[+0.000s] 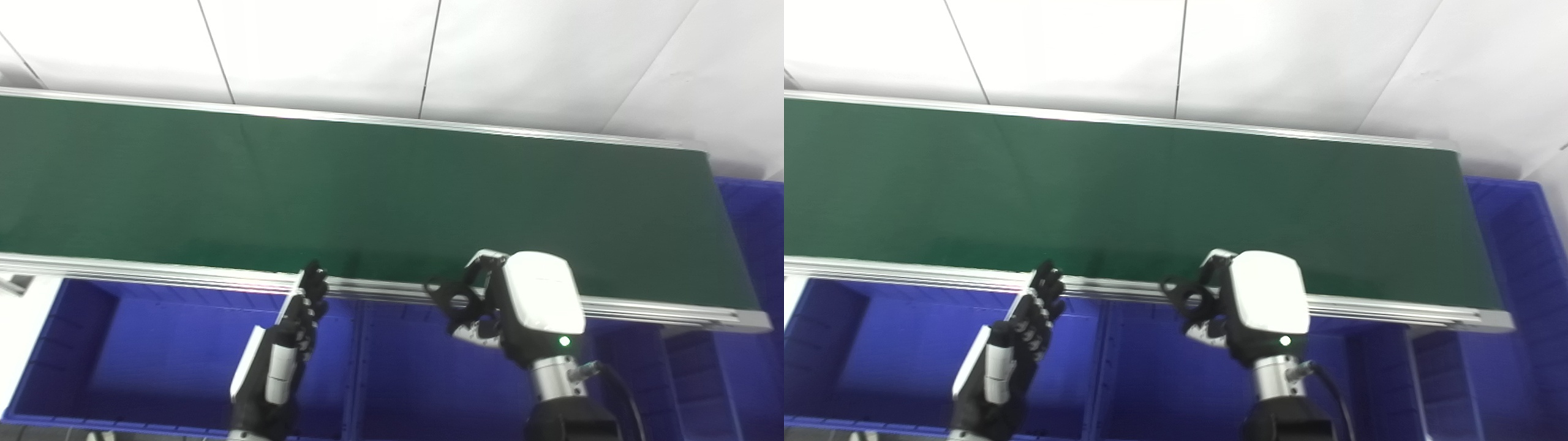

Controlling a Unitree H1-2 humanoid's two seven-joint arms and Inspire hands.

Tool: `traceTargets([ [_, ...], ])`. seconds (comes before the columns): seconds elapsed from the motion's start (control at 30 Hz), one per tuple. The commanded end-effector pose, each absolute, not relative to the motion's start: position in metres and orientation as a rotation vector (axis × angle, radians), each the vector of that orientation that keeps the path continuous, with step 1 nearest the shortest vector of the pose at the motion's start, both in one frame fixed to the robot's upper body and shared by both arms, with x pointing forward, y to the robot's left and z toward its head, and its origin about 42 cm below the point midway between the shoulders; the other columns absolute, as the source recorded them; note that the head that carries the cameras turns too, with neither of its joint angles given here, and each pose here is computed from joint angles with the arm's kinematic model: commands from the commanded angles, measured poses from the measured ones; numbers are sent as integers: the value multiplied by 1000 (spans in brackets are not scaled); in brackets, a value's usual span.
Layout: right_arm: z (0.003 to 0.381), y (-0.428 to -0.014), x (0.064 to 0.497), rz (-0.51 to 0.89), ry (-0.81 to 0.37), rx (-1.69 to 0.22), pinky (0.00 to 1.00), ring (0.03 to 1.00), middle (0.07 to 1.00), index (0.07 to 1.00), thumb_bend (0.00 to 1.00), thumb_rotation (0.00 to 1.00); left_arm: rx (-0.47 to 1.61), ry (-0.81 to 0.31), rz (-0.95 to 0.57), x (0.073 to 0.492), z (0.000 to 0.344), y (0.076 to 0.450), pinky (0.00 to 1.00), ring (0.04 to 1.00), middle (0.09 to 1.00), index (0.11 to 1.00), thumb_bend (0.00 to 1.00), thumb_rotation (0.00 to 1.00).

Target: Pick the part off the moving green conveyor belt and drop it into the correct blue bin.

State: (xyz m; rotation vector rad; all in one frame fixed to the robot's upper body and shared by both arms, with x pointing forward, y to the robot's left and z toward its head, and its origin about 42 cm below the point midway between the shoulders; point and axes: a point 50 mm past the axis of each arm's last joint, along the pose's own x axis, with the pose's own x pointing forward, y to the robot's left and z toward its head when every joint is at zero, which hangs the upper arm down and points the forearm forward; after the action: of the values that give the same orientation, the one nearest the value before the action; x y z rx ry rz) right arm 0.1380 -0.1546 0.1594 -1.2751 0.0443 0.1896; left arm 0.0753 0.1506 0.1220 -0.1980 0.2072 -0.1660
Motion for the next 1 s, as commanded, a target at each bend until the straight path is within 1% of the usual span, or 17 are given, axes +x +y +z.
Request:
traceTargets([
  [0.0, 162, -152, 133, 186, 3, -1280, 104, 165, 259, 479, 508, 147, -228, 176, -181, 77, 133, 151, 1000, 1000, 1000, 1000, 853, 1000],
  [0.13, 141, -154, 124, 224, 70, -1308, 97, 159, 256, 482, 509, 145, -235, 177, -186, 78, 133, 152, 1000, 1000, 1000, 1000, 863, 1000],
  [0.3, 102, -161, 124, 289, 135, -1332, 92, 158, 258, 484, 510, 143, -226, 173, -181, 76, 134, 152, 1000, 1000, 1000, 1000, 853, 1000],
  [0.37, 91, -163, 125, 304, 148, -1344, 87, 153, 250, 484, 510, 143, -225, 171, -177, 76, 134, 151, 1000, 1000, 1000, 1000, 855, 999],
  [0.5, 78, -163, 128, 381, 212, -1373, 109, 174, 274, 487, 505, 140, -227, 172, -174, 75, 135, 151, 1000, 1000, 1000, 1000, 864, 988],
  [0.63, 64, -159, 126, 403, 225, -1379, 90, 151, 230, 482, 515, 125, -229, 175, -174, 75, 136, 151, 1000, 1000, 1000, 1000, 860, 996],
  [0.7, 59, -160, 125, 410, 228, -1399, 117, 183, 280, 485, 514, 150, -223, 174, -176, 75, 136, 151, 1000, 1000, 1000, 1000, 854, 1000],
  [0.73, 58, -160, 125, 416, 234, -1417, 142, 219, 343, 490, 516, 163, -221, 175, -175, 75, 135, 152, 1000, 1000, 1000, 1000, 858, 1000],
  [0.77, 57, -160, 124, 429, 250, -1442, 146, 225, 353, 490, 516, 165, -218, 177, -175, 74, 135, 152, 1000, 1000, 1000, 1000, 859, 1000],
  [0.8, 57, -160, 124, 442, 268, -1460, 195, 290, 439, 556, 685, 312, -216, 178, -176, 74, 135, 152, 1000, 1000, 1000, 1000, 861, 1000],
  [0.83, 57, -160, 123, 457, 289, -1468, 259, 361, 517, 609, 791, 411, -216, 179, -176, 74, 135, 152, 1000, 1000, 1000, 1000, 863, 1000],
  [0.87, 57, -160, 122, 470, 308, -1472, 355, 464, 610, 673, 872, 507, -215, 180, -177, 74, 135, 152, 1000, 1000, 1000, 1000, 869, 1000],
  [0.93, 57, -160, 122, 484, 334, -1472, 466, 582, 717, 767, 967, 603, -218, 182, -179, 74, 135, 152, 1000, 1000, 1000, 1000, 874, 1000],
  [0.97, 57, -160, 121, 486, 341, -1475, 485, 602, 735, 784, 984, 619, -218, 183, -179, 73, 135, 152, 1000, 1000, 1000, 1000, 875, 1000],
])
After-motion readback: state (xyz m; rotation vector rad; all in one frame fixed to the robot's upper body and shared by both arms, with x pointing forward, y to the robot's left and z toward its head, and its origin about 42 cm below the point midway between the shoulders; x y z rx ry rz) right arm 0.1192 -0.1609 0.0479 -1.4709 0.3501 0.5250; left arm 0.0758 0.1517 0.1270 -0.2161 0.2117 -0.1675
